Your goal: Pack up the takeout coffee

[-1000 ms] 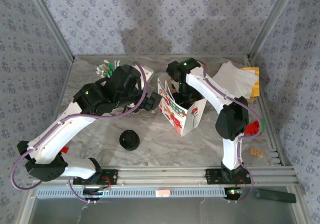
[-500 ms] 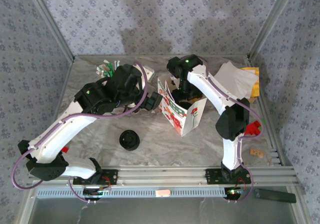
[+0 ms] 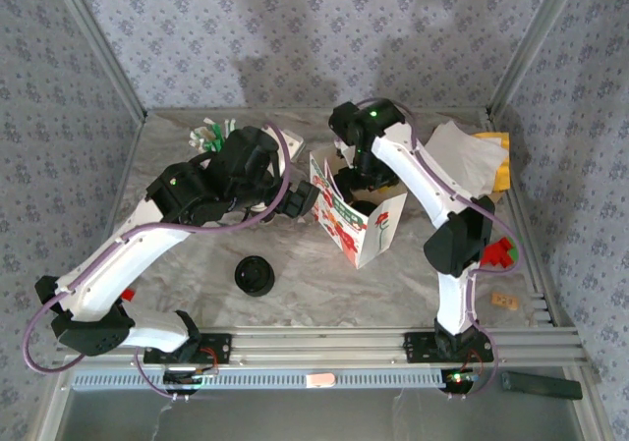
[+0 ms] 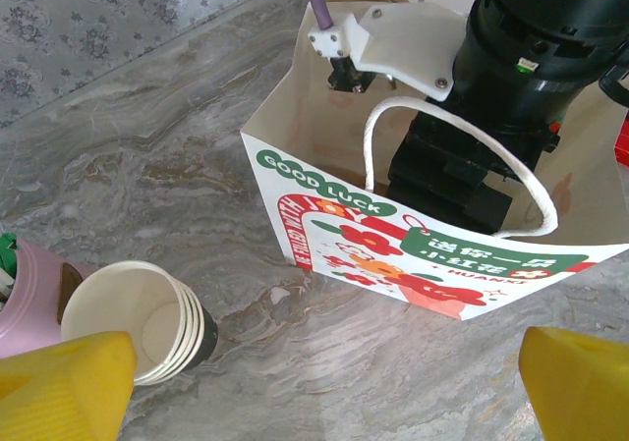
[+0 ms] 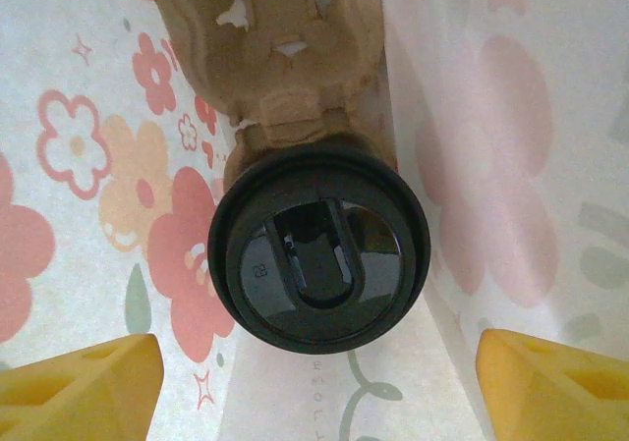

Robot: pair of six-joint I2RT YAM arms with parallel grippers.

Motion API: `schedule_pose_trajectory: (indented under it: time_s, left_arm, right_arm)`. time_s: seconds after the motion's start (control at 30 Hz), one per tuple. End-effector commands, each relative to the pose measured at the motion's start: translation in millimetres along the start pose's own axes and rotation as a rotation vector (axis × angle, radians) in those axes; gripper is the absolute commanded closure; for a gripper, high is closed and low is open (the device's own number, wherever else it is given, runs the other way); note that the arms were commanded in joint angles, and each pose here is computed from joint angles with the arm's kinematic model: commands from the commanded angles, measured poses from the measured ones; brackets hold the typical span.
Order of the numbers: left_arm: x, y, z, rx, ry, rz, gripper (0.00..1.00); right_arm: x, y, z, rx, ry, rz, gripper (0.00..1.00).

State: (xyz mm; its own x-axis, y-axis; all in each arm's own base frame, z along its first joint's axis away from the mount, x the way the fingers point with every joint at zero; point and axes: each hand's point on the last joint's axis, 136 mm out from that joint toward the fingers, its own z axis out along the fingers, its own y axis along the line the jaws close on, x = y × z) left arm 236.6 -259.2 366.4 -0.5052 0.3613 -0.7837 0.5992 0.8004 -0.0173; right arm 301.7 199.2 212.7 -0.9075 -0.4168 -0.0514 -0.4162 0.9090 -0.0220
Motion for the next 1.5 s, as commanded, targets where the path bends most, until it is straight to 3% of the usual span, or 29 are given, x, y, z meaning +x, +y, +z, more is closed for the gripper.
schedule_pose_trajectory:
  time_s: [0.0, 1.47]
  left_arm:
    - [-7, -3, -7, 0.021, -0.026, -0.002, 0.0]
    - [-21, -3, -23, 0.013, -0.07, -0.022, 0.0]
  right_arm:
    - [12, -2, -18, 0.0, 0.004, -0.001, 0.16]
    - [7, -1, -90, -0.045, -0.209, 0.025, 0.24]
